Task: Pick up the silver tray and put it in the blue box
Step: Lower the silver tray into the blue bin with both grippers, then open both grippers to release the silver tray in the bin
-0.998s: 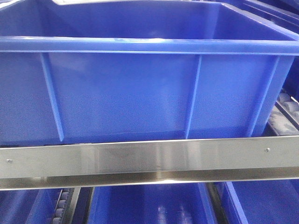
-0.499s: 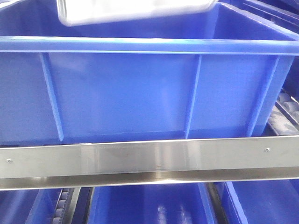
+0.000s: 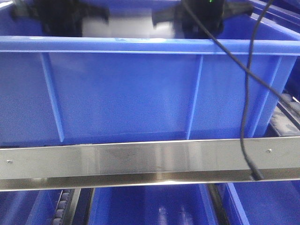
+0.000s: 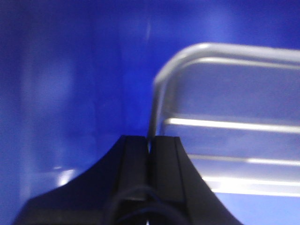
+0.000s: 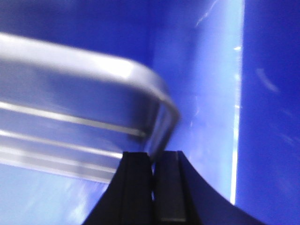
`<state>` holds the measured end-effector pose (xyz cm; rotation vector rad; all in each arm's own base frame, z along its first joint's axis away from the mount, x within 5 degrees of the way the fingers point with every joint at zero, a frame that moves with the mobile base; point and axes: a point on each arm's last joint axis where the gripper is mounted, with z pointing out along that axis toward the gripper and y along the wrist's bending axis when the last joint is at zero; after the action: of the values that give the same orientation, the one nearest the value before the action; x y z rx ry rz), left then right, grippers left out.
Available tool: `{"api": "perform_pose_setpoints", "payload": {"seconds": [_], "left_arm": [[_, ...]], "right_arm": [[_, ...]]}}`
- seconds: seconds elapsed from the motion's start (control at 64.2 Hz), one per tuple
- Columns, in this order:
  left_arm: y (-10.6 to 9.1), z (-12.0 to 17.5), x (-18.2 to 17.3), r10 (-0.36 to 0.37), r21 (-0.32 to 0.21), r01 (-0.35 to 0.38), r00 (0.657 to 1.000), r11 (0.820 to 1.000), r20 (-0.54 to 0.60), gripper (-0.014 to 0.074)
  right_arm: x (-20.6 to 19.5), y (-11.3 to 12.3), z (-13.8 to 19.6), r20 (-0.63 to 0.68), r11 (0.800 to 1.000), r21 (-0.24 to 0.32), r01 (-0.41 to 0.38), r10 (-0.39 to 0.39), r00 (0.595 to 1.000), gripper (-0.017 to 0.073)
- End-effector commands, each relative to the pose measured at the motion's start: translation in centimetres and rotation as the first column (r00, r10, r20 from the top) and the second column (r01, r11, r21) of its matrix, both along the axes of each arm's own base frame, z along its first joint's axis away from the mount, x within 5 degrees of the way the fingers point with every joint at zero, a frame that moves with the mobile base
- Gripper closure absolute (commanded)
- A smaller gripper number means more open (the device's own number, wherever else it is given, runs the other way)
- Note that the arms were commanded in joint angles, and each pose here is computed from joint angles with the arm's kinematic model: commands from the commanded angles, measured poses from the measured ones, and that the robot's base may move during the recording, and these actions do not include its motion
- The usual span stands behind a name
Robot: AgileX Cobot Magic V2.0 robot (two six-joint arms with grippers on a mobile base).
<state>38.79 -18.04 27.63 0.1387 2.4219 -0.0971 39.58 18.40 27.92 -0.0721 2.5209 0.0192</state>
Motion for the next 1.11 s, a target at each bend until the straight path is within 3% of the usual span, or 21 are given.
{"api": "perform_pose_setpoints", "payload": {"seconds": [0.0,0.125,0.203,0.374,0.499,0.748,0.92,1.091], "left_arm": [[0.0,2.7,0.3,-0.015,-0.041,0.020,0.993,0.999,0.117,0.0697],[-0.1,1.9,0.6,-0.014,-0.031,0.017,0.995,0.999,0.095,0.0687],[0.0,1.9,0.7,-0.010,-0.032,0.013,0.995,0.999,0.094,0.0634],[0.1,2.8,0.9,0.000,-0.045,0.005,0.994,0.999,0.112,0.0324],[0.2,4.1,1.0,0.016,-0.041,-0.012,0.994,0.999,0.112,0.0147],[0.6,7.7,-0.2,-0.028,0.019,0.026,0.995,0.999,0.097,0.0123],[1.6,11.3,-2.9,-0.064,0.008,0.064,0.990,0.998,0.122,0.0147],[3.1,14.5,-6.5,-0.136,0.022,0.134,0.978,0.991,0.161,0.0288]], "right_arm": [[0.3,-0.6,3.3,0.137,0.999,0.025,-0.020,0.016,0.990,0.0503],[0.5,-0.8,3.3,0.141,1.000,0.027,-0.016,0.012,0.990,0.0487],[0.6,-0.9,3.6,0.145,1.000,0.029,-0.011,0.007,0.989,0.0419],[0.6,-0.9,4.9,0.166,0.999,0.039,-0.003,-0.003,0.986,0.0081],[0.5,-1.0,6.0,0.172,0.999,0.041,0.009,-0.016,0.985,-0.0020],[-1.5,-2.1,9.7,0.199,0.999,0.040,0.020,-0.027,0.980,0.0069],[-4.0,-3.0,12.4,0.205,1.000,-0.012,-0.020,0.022,0.979,0.0251],[-6.6,-3.9,14.0,0.231,0.999,-0.021,-0.048,0.052,0.972,0.0516]]}}
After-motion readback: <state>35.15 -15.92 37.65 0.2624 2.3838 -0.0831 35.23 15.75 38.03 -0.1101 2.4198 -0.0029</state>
